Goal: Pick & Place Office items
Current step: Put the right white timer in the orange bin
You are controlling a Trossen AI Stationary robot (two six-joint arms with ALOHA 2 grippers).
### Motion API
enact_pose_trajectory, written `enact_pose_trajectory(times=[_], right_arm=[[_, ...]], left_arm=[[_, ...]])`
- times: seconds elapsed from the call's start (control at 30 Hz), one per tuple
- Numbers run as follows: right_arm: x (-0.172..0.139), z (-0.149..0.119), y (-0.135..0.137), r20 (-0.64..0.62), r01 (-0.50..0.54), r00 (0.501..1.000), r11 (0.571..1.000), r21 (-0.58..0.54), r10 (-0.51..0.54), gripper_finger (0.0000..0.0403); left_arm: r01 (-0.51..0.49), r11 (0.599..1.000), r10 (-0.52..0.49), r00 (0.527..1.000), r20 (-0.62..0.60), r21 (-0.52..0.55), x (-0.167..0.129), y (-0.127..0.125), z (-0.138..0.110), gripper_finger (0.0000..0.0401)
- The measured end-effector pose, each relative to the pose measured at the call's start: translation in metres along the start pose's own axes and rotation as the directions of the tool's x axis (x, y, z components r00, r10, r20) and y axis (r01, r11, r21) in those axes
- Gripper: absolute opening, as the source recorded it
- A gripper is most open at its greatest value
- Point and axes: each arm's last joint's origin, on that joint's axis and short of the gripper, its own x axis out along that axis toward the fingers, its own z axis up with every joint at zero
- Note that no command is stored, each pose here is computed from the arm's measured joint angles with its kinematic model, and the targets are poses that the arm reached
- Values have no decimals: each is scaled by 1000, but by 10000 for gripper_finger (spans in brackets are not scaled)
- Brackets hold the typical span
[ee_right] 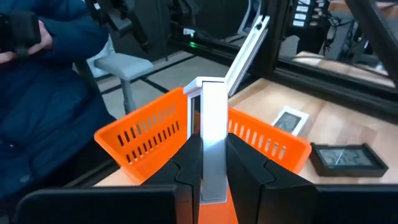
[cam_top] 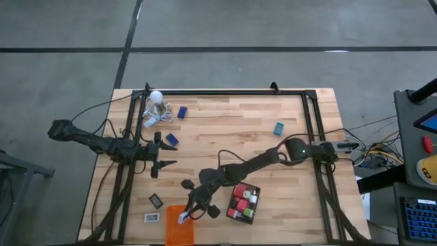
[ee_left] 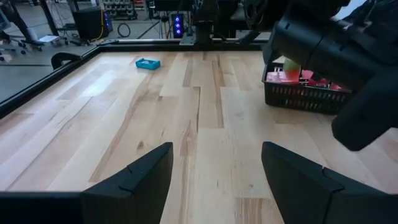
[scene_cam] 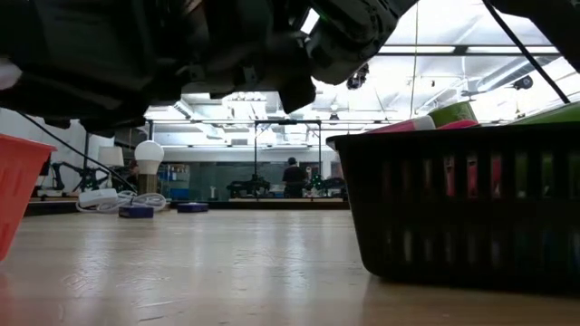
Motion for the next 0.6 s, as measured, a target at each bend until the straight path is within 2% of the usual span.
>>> enact_pose_trajectory(times=[0.27, 0.6], right_arm=[[6, -8, -2, -6, -19, 1000, 998, 64, 19, 50], [8, -11, -3, -87, -23, 996, 992, 127, 34, 50]], left_arm=[[0, 1000, 0, 1000, 0, 0, 0, 0, 0, 253], [-1, 1000, 1, 1000, -1, 0, 0, 0, 0, 252]])
